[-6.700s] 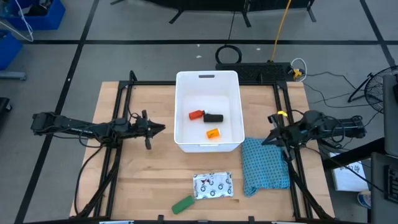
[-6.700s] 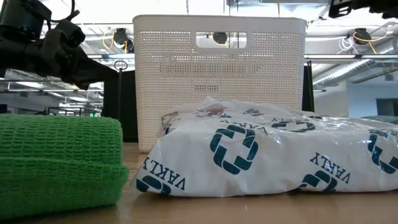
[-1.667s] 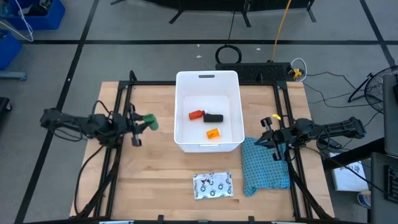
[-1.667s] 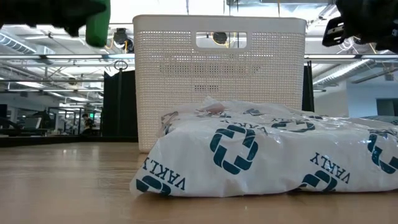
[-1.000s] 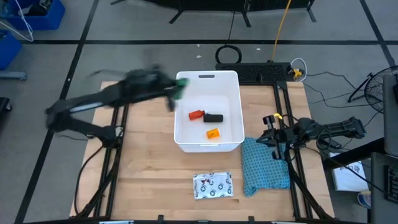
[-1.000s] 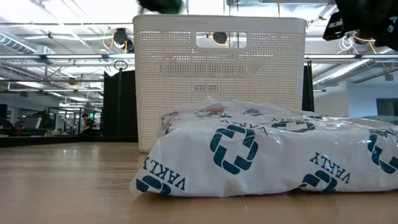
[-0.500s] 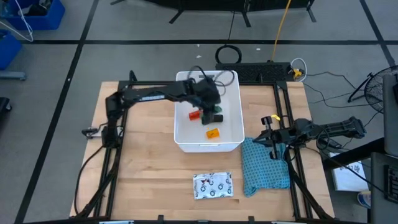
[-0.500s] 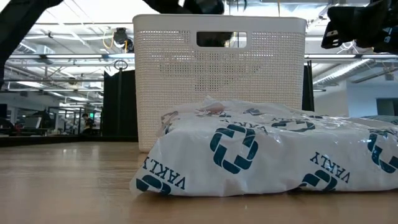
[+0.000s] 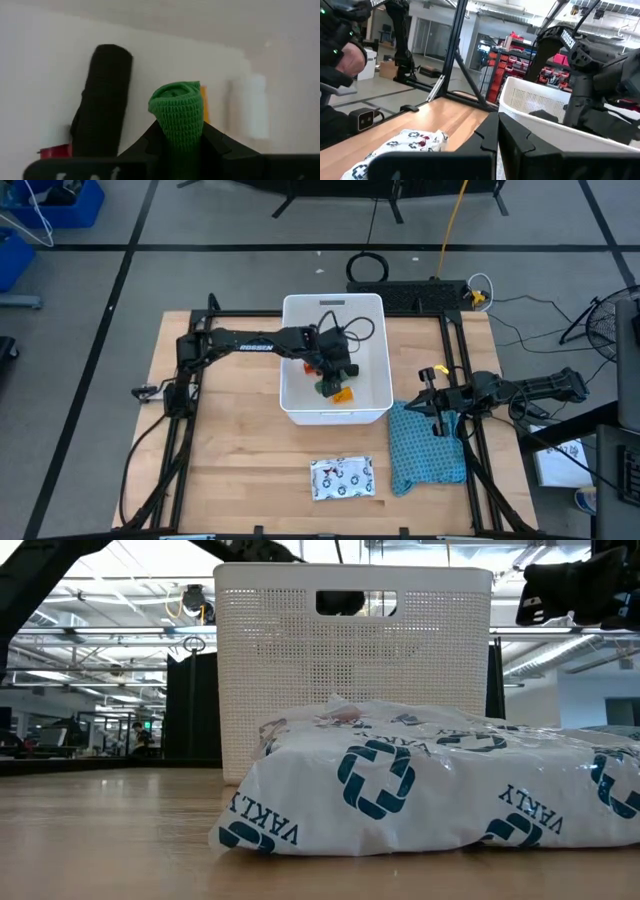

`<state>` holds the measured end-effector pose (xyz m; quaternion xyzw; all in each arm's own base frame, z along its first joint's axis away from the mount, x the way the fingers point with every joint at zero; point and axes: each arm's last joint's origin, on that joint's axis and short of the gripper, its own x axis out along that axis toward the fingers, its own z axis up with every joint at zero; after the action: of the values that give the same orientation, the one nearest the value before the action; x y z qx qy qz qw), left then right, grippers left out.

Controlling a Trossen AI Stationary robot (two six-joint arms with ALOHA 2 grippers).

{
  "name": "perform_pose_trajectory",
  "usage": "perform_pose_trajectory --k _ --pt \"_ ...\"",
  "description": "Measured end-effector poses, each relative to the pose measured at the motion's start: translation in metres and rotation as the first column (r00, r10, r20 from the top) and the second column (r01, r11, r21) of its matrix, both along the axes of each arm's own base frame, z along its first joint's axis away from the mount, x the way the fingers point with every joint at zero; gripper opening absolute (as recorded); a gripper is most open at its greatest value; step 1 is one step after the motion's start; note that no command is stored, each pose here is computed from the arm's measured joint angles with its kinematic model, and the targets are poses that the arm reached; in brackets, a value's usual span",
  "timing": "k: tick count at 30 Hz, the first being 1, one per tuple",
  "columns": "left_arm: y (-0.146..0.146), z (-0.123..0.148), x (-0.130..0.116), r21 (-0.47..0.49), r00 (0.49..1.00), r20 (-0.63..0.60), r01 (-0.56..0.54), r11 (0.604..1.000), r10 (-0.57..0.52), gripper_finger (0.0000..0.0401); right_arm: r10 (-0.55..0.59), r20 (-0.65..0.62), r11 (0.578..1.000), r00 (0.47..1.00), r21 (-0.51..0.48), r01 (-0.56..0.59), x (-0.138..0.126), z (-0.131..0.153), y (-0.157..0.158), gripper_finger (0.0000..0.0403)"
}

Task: Pick & place medical supplies in basket/bin
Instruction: Put the green bandage into the white bin, then put the white mailer bag into the white bin

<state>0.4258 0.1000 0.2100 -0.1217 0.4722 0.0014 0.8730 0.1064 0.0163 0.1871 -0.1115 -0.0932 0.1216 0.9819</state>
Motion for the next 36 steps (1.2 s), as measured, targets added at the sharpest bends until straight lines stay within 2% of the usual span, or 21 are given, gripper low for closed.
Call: perform_pose_trajectory --k 6,13,16,19,23,29,32,36 --pt "0.005 -0.023 -0.008 -0.034 0.999 -0.023 -0.035 0.999 0.034 0.0067 0.006 -0.009 1.000 1.000 0.017 -0.005 0.000 0.000 0.000 0.0000" --pt "0.006 -0.028 -0.011 -0.037 0.999 -0.037 -0.031 0.999 0.030 0.0067 0.001 -0.007 1.000 1.000 0.005 -0.001 0.000 -0.001 0.000 0.0000" --pt "0.006 -0.028 -0.011 -0.026 0.999 -0.031 -0.015 1.000 0.014 0.0080 0.000 0.001 1.000 1.000 0.001 0.000 0.000 0.000 0.000 0.0000" --pt "0.005 -0.027 -0.011 -0.031 1.000 -0.017 0.012 0.999 -0.012 0.0113 0.002 0.001 1.000 1.000 -0.003 -0.002 0.000 0.000 0.000 0.0000" --pt "0.003 -0.027 -0.010 -0.042 0.999 -0.004 0.046 0.998 -0.047 0.0179 0.000 0.004 1.000 1.000 -0.016 0.000 0.000 0.000 0.000 0.0000" --pt "0.003 -0.019 -0.007 -0.009 0.997 0.045 0.062 0.998 -0.062 0.0275 0.000 0.006 1.000 1.000 -0.025 0.001 0.000 0.000 0.000 0.0000" --pt "0.004 0.000 -0.008 0.037 0.996 0.042 0.076 0.996 -0.077 0.0307 0.000 0.006 1.000 1.000 -0.025 0.001 0.000 0.000 0.000 0.0000" --pt "-0.002 0.059 -0.017 0.150 0.994 0.058 0.087 0.985 -0.096 0.0326 0.000 0.001 1.000 1.000 -0.025 0.000 0.000 -0.001 0.000 0.0000"
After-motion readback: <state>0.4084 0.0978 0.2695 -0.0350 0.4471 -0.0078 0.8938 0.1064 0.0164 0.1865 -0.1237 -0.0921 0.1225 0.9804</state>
